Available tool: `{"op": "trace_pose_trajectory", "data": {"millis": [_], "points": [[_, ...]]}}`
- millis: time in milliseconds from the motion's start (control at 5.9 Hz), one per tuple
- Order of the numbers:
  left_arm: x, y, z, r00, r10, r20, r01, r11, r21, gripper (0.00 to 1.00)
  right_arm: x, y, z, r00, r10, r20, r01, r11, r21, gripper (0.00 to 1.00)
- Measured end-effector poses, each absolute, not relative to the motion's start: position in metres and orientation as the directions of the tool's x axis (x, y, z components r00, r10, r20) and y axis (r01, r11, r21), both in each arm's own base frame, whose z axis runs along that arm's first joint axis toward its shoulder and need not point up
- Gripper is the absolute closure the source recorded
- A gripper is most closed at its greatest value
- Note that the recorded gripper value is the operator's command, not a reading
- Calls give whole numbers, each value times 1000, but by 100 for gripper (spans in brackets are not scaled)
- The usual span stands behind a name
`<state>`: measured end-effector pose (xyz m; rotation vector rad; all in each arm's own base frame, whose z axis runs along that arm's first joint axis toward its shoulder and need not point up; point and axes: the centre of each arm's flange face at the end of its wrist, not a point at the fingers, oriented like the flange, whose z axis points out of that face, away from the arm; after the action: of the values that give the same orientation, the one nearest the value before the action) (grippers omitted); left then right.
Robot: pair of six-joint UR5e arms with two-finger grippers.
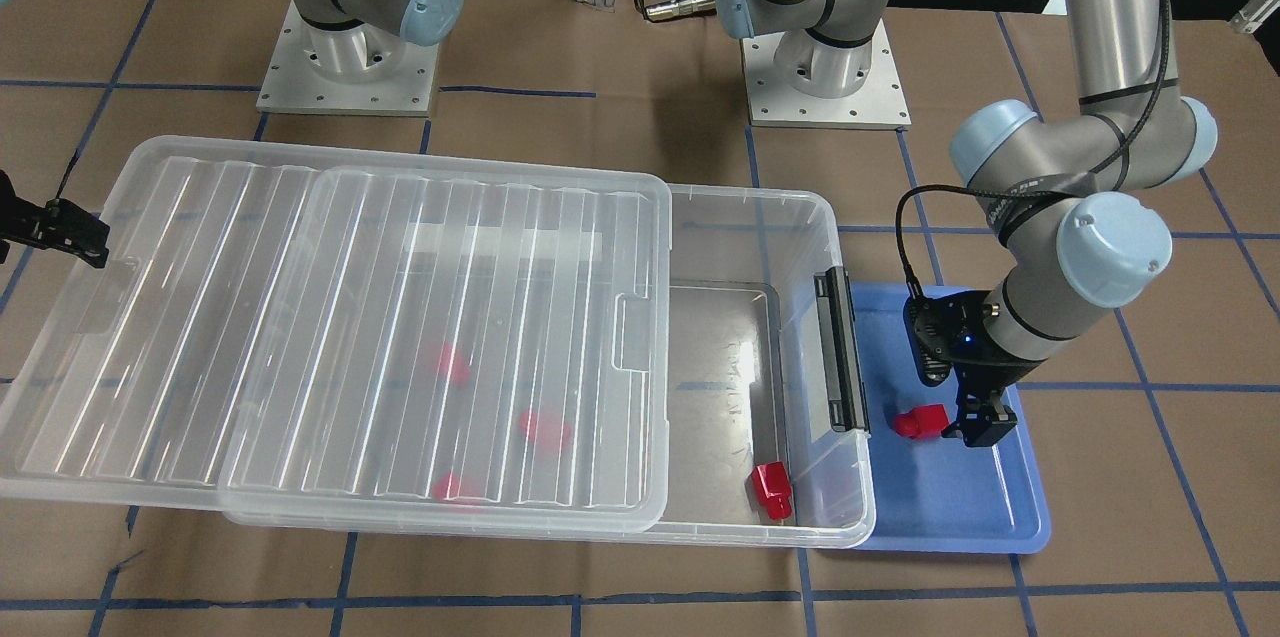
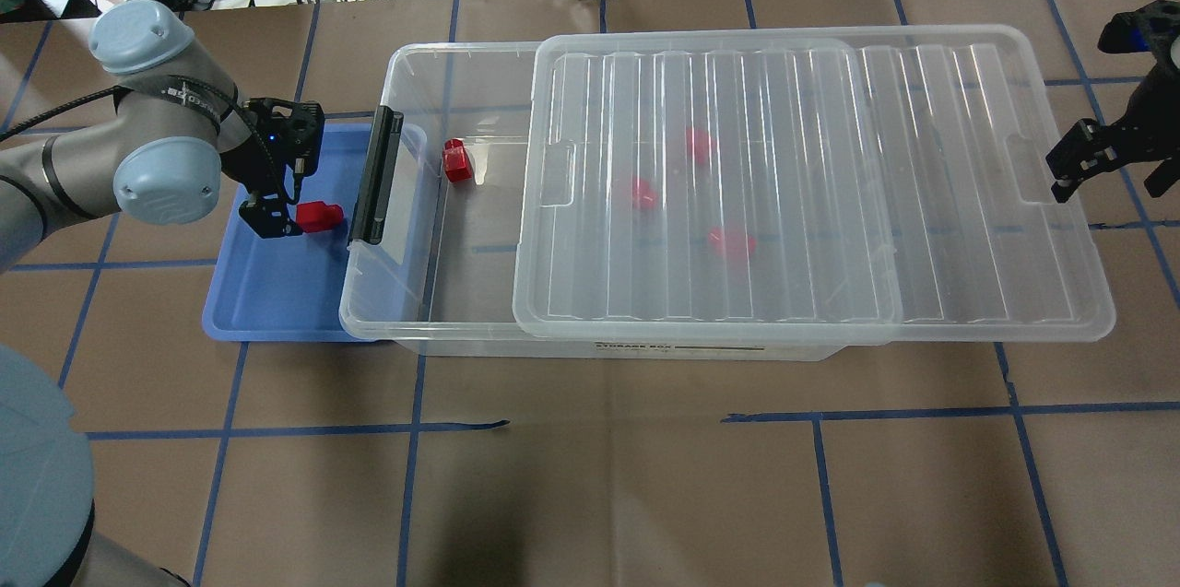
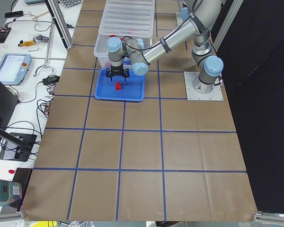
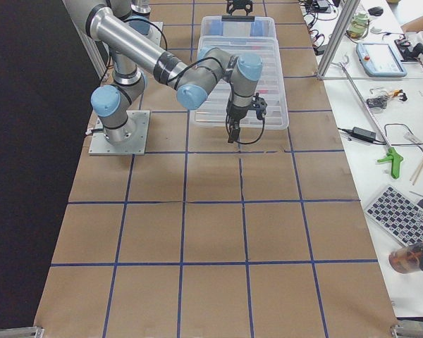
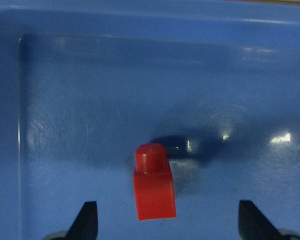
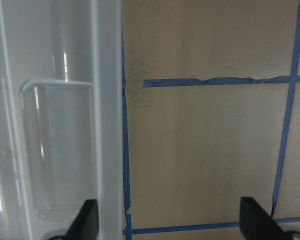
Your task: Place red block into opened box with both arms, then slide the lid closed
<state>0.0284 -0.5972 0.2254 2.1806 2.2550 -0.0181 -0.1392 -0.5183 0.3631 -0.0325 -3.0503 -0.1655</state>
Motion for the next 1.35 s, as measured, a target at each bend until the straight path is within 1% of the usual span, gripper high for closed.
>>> {"op": "trace_pose_trajectory", "data": {"millis": [169,339,508,677,1016,1185,1355], "points": [[35,-601,208,-44,999,9,999,45,-12,5,-136,-517,381,-994,25,110,34,996,85,0],[39,-604,192,-51,998,29,998,52,-22,37,-125,-516,403,-992,27,127,33,998,50,0],[41,-606,185,-53,998,34,998,54,-24,81,-100,-512,424,-990,29,136,32,999,24,0],[42,-607,184,-53,998,30,998,54,-19,98,-63,-509,444,-990,45,136,48,999,12,0],[44,-610,192,-51,999,16,999,52,-13,100,10,-508,484,-988,119,99,121,993,16,0],[44,-614,211,-48,999,2,999,48,-10,100,46,-506,498,-986,157,59,159,987,23,0],[42,-617,247,-49,999,2,999,49,-11,100,77,-503,507,-984,174,41,175,984,18,0]]}}
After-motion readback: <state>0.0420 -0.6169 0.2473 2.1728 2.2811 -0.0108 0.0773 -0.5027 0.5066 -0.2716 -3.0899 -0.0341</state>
